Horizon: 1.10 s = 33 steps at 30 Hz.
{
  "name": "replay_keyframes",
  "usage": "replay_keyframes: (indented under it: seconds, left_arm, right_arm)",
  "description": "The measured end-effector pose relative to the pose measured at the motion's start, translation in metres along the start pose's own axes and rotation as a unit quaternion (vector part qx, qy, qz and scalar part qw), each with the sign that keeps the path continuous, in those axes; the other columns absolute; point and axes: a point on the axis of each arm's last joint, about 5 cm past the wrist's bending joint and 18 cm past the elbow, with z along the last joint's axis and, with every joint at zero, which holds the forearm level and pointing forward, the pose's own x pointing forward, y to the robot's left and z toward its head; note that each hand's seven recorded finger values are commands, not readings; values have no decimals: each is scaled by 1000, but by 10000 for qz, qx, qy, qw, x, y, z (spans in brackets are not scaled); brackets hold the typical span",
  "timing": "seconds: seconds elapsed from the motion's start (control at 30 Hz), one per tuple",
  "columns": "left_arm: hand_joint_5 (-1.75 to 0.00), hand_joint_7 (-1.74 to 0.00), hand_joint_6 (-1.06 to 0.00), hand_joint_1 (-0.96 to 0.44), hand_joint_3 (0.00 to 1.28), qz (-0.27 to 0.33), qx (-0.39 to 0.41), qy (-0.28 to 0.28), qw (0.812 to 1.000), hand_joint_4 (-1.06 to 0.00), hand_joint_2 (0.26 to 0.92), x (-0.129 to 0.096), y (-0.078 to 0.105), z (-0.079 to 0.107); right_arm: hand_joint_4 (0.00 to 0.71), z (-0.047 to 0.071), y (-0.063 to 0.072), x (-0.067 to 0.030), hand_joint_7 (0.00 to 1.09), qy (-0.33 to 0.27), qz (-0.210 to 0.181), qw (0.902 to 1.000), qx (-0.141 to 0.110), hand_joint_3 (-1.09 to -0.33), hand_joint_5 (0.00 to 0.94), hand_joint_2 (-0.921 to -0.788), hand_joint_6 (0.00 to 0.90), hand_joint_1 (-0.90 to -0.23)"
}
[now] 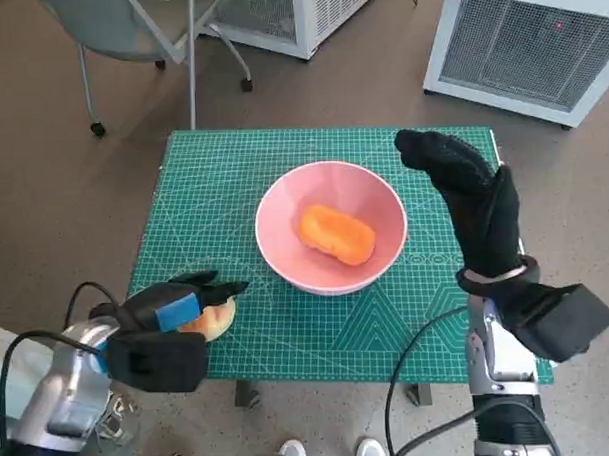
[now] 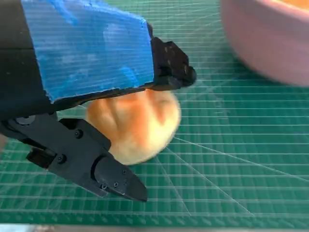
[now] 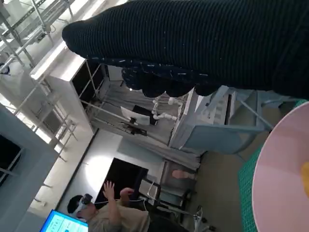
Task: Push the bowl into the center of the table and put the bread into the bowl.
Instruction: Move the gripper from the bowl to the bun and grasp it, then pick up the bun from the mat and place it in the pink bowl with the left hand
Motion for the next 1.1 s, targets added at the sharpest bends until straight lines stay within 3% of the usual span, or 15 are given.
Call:
replay_keyframes:
  seconds: [0.07,0.1,0.13,0.23,0.37,0.6,1.1]
  left_arm:
    - [-59,-294,-573,48,32,45,123,175,9998,-602,830,7,2,4]
    - [-448,-672,-554,31,69,77,186,251,9995,-615,863,10,2,5]
    - [-710,-925,-531,21,103,110,221,286,9993,-612,883,11,3,6]
    - [-1024,-1228,-503,8,143,200,342,360,9986,-608,908,14,6,11]
    - [-1139,-1339,-491,3,159,274,394,382,9981,-605,917,14,20,18]
    - [-1158,-1247,-573,2,162,670,255,-94,9974,-684,883,-100,117,4]
    - [-1202,-1325,-500,1,150,1766,85,-979,9794,-634,920,-357,514,76]
  right_arm:
    - [208,0,0,0,533,2,2,10000,-6,-770,0,-921,-1,-703]
    - [208,0,-1,0,533,3,1,10000,-9,-770,0,-921,-1,-703]
    - [208,1,-1,0,532,3,1,10000,-10,-770,0,-921,-1,-703]
    - [208,1,-2,-1,531,3,0,10000,-12,-770,0,-921,-1,-703]
    - [208,1,-2,0,530,2,-1,10000,-12,-770,0,-921,-1,-703]
    - [208,3,-7,-2,521,1,-13,10000,-20,-769,0,-921,-1,-700]
    - [210,-8,-5,-6,505,27,-30,10000,11,-769,2,-921,-1,-696]
